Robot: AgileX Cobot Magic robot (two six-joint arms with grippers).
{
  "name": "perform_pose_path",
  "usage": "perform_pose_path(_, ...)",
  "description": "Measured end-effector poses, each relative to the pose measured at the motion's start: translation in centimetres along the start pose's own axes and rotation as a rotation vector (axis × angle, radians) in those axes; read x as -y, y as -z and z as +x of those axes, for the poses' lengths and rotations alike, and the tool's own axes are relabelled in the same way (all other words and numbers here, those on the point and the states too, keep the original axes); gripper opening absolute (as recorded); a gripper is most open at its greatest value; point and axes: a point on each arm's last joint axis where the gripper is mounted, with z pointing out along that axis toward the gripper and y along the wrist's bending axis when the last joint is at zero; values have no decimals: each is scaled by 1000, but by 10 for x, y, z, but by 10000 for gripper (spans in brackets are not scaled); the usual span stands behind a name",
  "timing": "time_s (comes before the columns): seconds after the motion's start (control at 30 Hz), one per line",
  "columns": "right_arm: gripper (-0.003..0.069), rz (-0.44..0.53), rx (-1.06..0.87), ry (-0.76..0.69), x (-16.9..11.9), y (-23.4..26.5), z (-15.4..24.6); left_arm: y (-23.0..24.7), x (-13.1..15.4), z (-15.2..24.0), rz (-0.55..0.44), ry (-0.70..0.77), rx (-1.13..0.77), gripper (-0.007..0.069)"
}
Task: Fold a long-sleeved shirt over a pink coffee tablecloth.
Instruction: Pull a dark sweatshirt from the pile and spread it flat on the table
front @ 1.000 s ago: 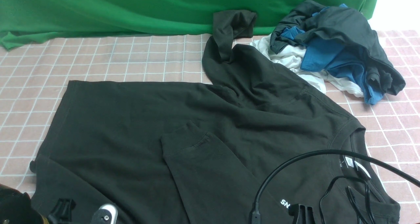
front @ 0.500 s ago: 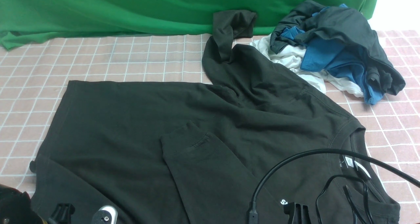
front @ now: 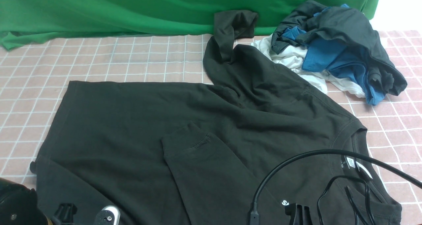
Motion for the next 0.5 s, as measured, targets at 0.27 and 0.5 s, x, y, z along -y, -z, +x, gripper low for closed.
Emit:
perform_pose_path(0.27, 293, 0, 0, 0, 0, 0, 0, 8, 11, 3, 60, 31, -18, 28)
perform_pose_path(0.5, 293, 1, 25, 0, 0, 0, -2, 25, 16, 4, 25, 57, -8, 28)
